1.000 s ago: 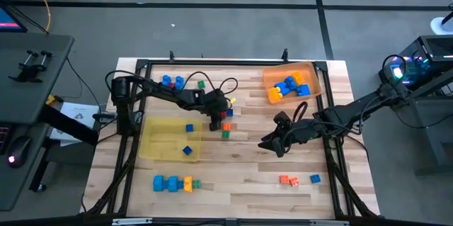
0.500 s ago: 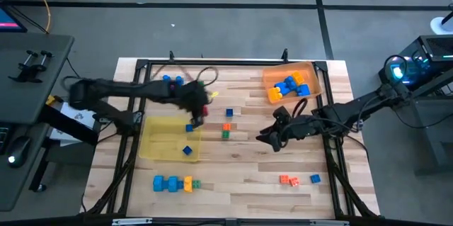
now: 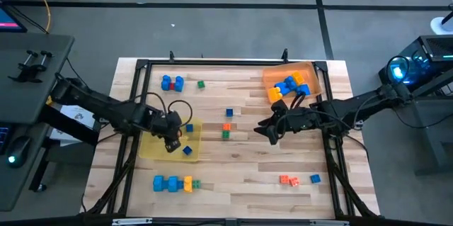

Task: Sort blocks by size
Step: Put the small red 4 stud game piece into the yellow bin, then put the blue 1 stud game piece into the yellow bin

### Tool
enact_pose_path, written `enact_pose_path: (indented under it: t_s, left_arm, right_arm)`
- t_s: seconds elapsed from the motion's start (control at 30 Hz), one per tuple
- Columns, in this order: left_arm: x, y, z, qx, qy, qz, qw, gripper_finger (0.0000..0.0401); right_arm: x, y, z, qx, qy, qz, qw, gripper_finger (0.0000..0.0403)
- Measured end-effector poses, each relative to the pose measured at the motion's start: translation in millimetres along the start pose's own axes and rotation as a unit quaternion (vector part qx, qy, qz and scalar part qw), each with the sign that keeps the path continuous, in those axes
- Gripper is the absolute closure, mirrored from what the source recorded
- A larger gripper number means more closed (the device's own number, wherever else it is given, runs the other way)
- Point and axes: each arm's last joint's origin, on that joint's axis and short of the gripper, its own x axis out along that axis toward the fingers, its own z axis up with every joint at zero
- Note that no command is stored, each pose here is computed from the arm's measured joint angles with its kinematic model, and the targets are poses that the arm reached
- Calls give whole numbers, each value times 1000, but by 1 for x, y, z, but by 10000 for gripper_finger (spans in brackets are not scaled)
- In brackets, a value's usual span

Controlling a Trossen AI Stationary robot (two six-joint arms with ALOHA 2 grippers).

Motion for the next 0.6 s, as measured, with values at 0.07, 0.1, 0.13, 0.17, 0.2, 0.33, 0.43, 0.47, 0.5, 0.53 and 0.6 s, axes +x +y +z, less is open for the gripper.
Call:
enact_pose_path:
  t_s: [0.07,0.1,0.13,0.17,0.2,0.33,0.43,0.47,0.5,0.53,0.6]
  left_arm:
    - [-1,3,5,-9,21,-8,1000,154]
    - [-3,5,8,-16,33,-13,999,128]
    - [-6,7,10,-25,49,-20,998,105]
    - [-9,8,12,-38,65,-30,997,87]
    - [-13,8,13,-60,80,-39,994,74]
    - [-30,-8,0,-145,129,-61,979,60]
    - [-48,-35,-21,-191,131,-73,970,67]
    - [-53,-44,-30,-208,134,-70,966,70]
    - [-56,-53,-40,-228,141,-64,961,72]
    - [-58,-62,-50,-249,150,-54,955,74]
    - [-58,-79,-72,-290,170,-23,942,77]
  right_arm:
    - [0,0,0,-6,5,4,1000,192]
    - [0,0,0,-9,6,4,1000,192]
    - [0,0,0,-11,7,5,1000,192]
    - [0,0,0,-12,7,5,1000,192]
    - [0,0,0,-12,7,5,1000,192]
    - [0,0,0,-30,6,5,1000,192]
    - [0,0,0,-44,6,4,999,192]
    - [0,0,-1,-50,6,4,999,192]
    - [0,0,-1,-55,7,4,998,192]
    - [0,0,-1,-59,8,2,998,192]
    - [0,-1,-1,-66,9,-1,998,192]
